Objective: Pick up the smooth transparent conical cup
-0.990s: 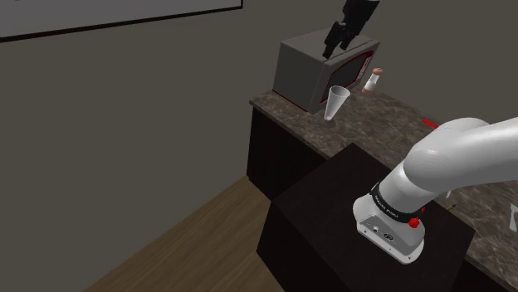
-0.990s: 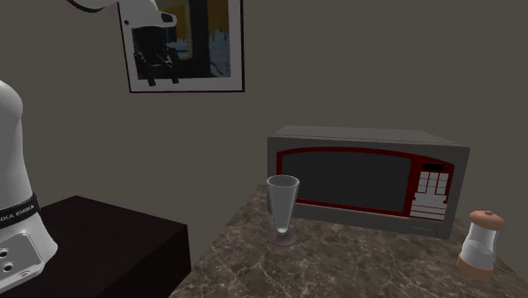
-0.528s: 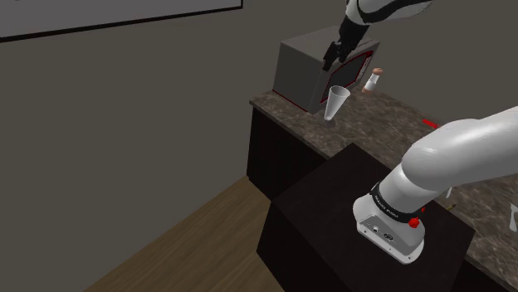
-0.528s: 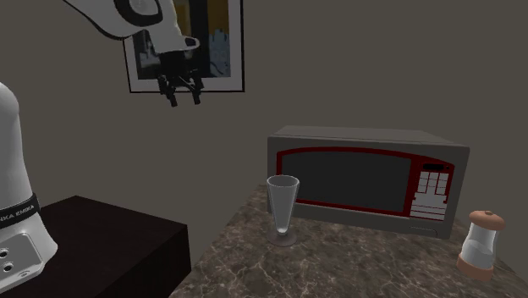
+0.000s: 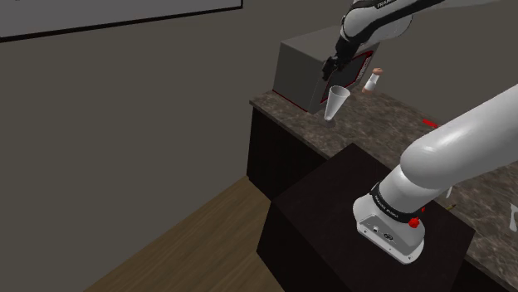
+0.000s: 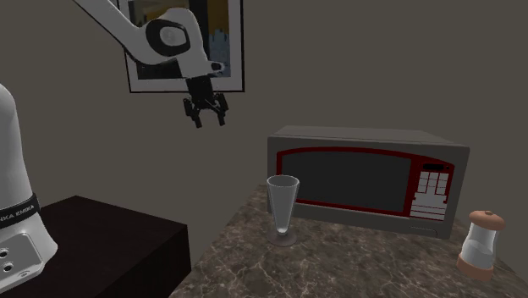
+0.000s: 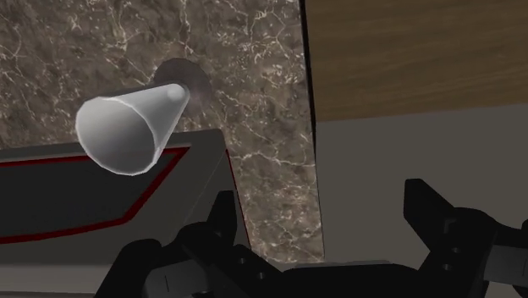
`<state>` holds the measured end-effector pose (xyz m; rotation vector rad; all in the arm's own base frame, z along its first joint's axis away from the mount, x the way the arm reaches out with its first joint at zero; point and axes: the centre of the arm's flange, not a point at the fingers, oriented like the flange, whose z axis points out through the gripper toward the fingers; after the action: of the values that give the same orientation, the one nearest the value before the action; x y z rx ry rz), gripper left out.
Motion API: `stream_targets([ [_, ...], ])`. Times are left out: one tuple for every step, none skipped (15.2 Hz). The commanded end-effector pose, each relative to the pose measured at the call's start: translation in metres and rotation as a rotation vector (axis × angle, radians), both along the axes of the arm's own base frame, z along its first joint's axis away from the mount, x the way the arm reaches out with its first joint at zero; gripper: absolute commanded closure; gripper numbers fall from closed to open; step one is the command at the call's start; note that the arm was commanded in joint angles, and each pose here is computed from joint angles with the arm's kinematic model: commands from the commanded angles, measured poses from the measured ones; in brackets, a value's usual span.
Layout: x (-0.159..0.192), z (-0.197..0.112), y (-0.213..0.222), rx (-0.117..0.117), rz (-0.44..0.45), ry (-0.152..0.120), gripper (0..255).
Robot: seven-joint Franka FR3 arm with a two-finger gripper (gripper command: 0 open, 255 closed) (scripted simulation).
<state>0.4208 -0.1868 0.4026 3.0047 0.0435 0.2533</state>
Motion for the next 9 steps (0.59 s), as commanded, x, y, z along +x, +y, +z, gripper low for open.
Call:
stream_targets([
  [0.006, -0.017, -0.018, -0.009, -0.007, 0.003, 0],
  [0.009, -0.025, -0.027, -0.013, -0.011, 0.005, 0],
  [0.012, -0.034, -0.036, -0.017, -0.015, 0.007, 0],
  [0.015, -0.042, -0.045, -0.021, -0.019, 0.01, 0],
  [0.019, -0.051, -0.054, -0.024, -0.022, 0.012, 0],
  [0.022, -0.059, -0.063, -0.028, -0.026, 0.014, 0],
  [0.025, -0.068, -0.072, -0.032, -0.03, 0.016, 0],
  [0.028, -0.076, -0.081, -0.036, -0.034, 0.018, 0],
  [0.031, -0.085, -0.091, -0.04, -0.038, 0.02, 0],
])
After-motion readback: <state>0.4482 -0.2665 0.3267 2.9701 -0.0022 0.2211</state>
